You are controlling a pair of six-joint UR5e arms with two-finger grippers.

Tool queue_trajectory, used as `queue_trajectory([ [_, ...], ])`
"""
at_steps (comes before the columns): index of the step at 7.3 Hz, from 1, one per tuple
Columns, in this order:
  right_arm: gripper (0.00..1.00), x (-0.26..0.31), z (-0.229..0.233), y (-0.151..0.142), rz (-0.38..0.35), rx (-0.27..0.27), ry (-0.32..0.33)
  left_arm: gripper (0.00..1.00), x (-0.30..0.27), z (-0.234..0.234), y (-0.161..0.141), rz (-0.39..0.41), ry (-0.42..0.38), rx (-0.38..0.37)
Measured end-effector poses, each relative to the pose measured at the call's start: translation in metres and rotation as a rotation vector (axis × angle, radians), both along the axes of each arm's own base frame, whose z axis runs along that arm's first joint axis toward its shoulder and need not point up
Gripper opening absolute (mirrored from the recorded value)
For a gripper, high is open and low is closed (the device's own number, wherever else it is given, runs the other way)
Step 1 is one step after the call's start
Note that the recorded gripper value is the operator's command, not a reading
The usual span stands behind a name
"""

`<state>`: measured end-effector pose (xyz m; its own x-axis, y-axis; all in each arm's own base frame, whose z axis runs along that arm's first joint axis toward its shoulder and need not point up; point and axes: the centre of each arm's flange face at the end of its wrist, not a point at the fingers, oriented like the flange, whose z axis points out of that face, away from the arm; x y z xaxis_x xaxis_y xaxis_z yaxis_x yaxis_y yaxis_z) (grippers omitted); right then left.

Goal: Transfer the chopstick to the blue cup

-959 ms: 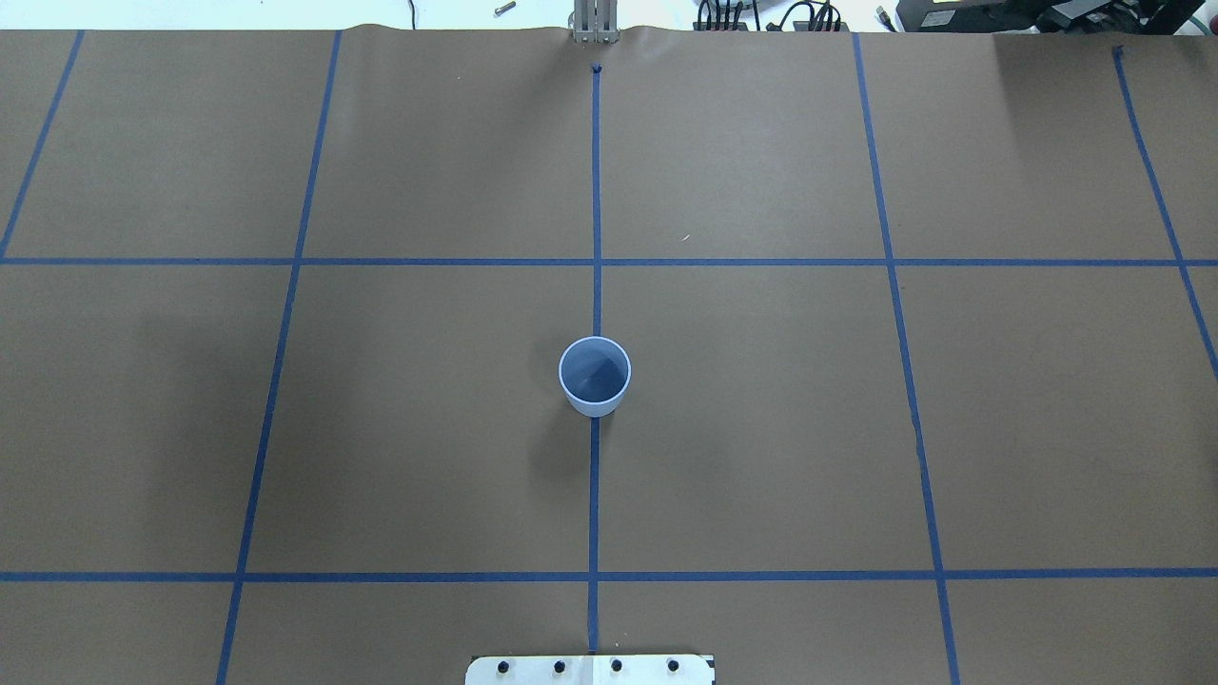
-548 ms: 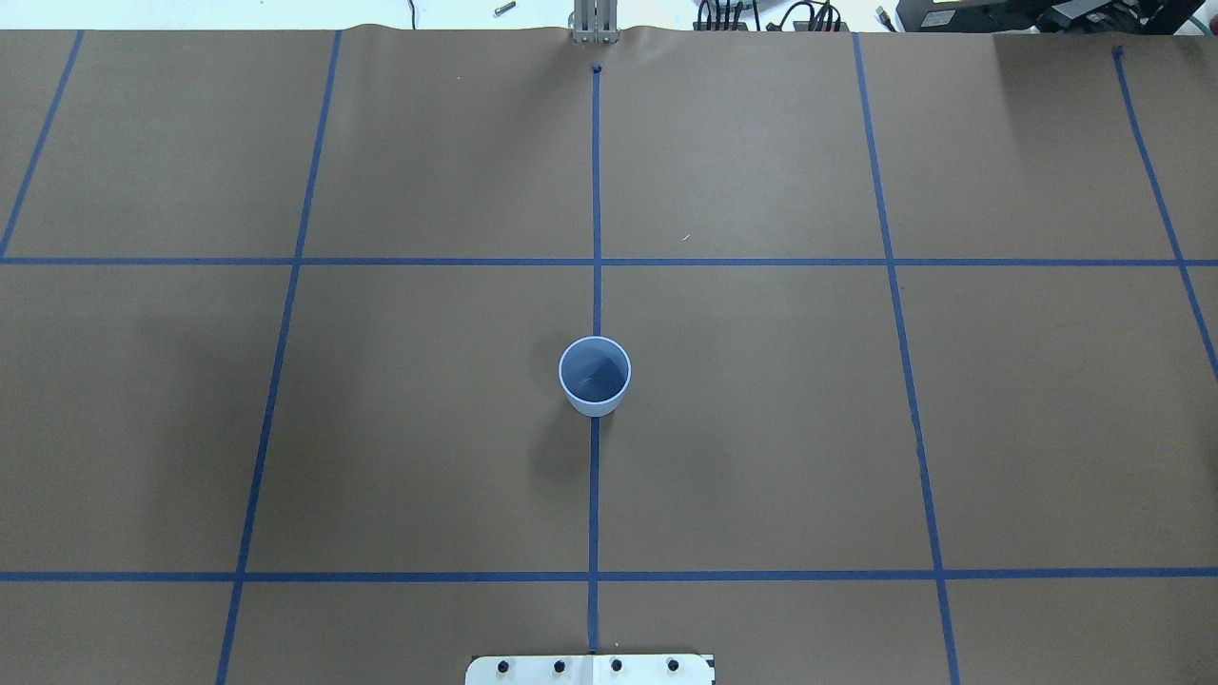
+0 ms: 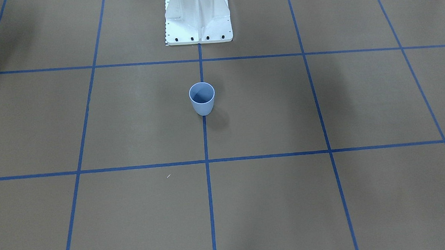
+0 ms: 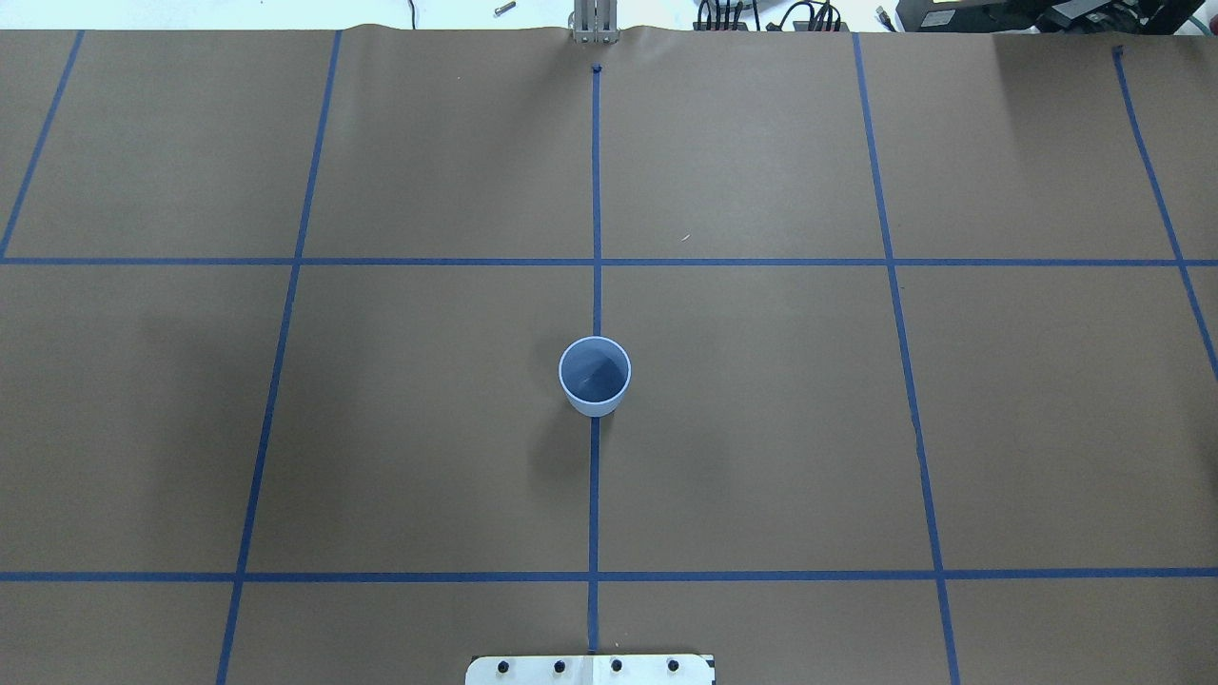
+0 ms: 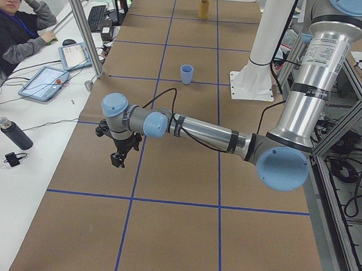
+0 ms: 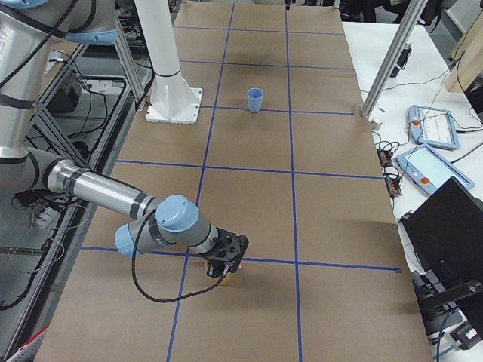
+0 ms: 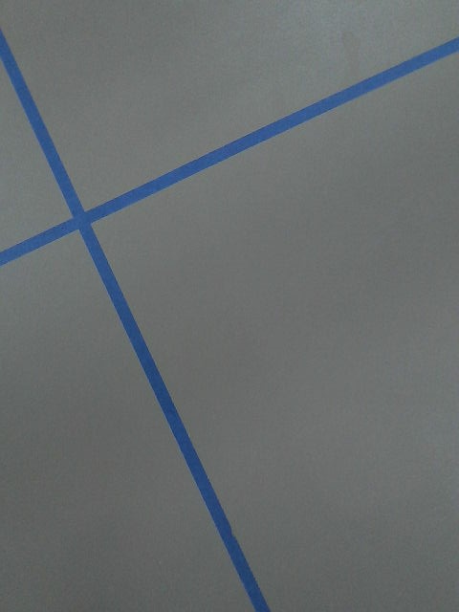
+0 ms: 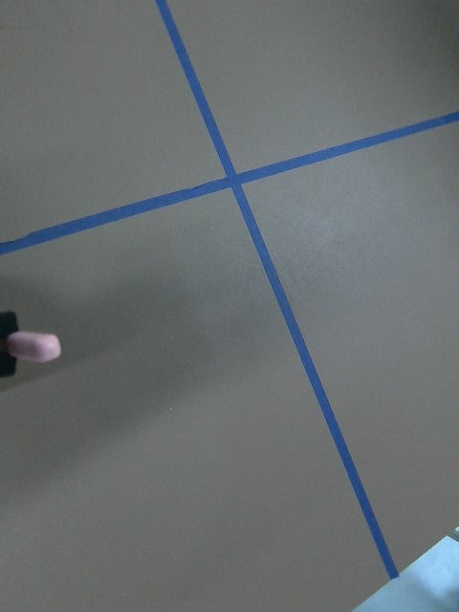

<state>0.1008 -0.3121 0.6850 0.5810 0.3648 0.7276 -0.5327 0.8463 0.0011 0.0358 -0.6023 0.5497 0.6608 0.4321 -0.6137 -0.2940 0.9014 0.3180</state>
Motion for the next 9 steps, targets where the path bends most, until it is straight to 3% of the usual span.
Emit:
queue_trajectory([
  [5, 0.00, 0.025, -0.039, -0.003, 0.014, 0.116, -0.014, 0.99, 0.000, -0.002, 0.000, -0.001, 0.002, 0.001],
  [9, 0.00, 0.077, -0.078, -0.014, -0.093, 0.179, 0.039, 0.99, 0.000, -0.001, 0.000, -0.005, 0.002, -0.004],
])
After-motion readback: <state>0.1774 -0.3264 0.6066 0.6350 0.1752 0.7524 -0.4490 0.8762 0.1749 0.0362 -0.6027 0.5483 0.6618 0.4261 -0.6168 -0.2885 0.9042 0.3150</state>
